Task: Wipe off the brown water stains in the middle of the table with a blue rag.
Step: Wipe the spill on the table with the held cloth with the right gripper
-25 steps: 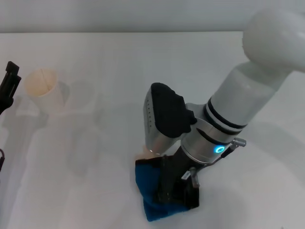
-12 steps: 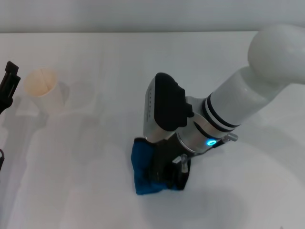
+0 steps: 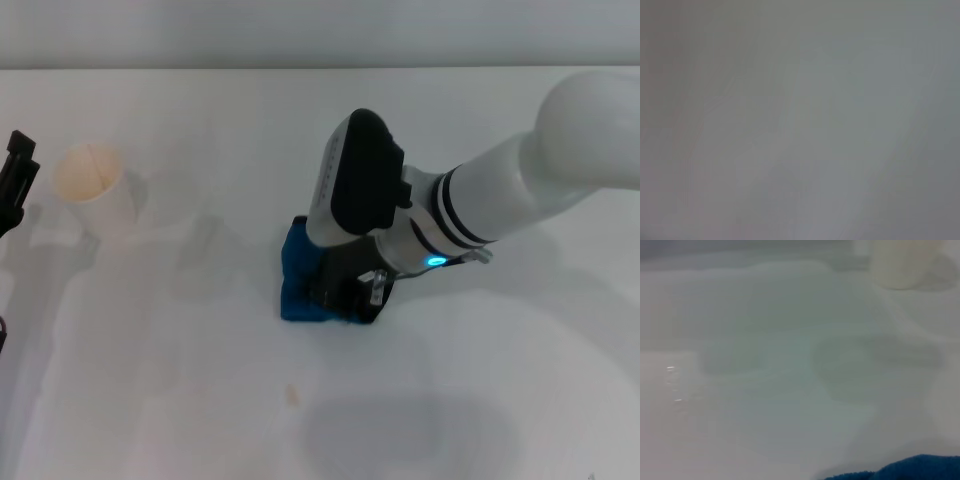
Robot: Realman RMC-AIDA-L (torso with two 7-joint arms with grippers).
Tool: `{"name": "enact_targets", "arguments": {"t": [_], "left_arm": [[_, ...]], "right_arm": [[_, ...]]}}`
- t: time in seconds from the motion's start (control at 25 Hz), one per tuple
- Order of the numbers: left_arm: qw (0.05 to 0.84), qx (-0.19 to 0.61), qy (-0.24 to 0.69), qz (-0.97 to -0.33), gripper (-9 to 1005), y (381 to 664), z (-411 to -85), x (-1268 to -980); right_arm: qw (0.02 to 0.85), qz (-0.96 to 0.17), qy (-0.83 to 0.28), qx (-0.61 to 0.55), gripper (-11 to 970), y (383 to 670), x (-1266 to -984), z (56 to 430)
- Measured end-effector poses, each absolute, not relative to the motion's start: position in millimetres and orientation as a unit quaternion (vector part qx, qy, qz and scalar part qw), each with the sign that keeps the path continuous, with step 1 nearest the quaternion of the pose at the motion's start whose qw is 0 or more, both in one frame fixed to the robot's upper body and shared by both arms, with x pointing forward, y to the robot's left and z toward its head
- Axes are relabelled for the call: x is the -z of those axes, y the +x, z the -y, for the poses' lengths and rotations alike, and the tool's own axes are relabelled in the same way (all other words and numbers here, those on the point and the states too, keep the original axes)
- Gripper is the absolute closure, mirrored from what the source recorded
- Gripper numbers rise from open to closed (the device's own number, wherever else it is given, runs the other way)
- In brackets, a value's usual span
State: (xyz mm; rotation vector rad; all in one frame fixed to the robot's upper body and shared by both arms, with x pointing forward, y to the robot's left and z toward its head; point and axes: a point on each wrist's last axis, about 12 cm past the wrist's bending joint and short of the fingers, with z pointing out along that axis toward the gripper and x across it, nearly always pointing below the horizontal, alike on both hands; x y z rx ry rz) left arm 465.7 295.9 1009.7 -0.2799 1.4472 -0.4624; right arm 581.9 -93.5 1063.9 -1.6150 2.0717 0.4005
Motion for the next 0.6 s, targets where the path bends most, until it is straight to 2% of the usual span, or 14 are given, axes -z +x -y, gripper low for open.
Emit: {"name": "enact_targets", "arguments": {"t": [0.6], "left_arm": [[0.717,0.213,-0.124,-0.652,121,468,-294,-1011]], "right_arm": [[0.29,-0.807,-0.499,-0.122,949,606,-1058,124]]}}
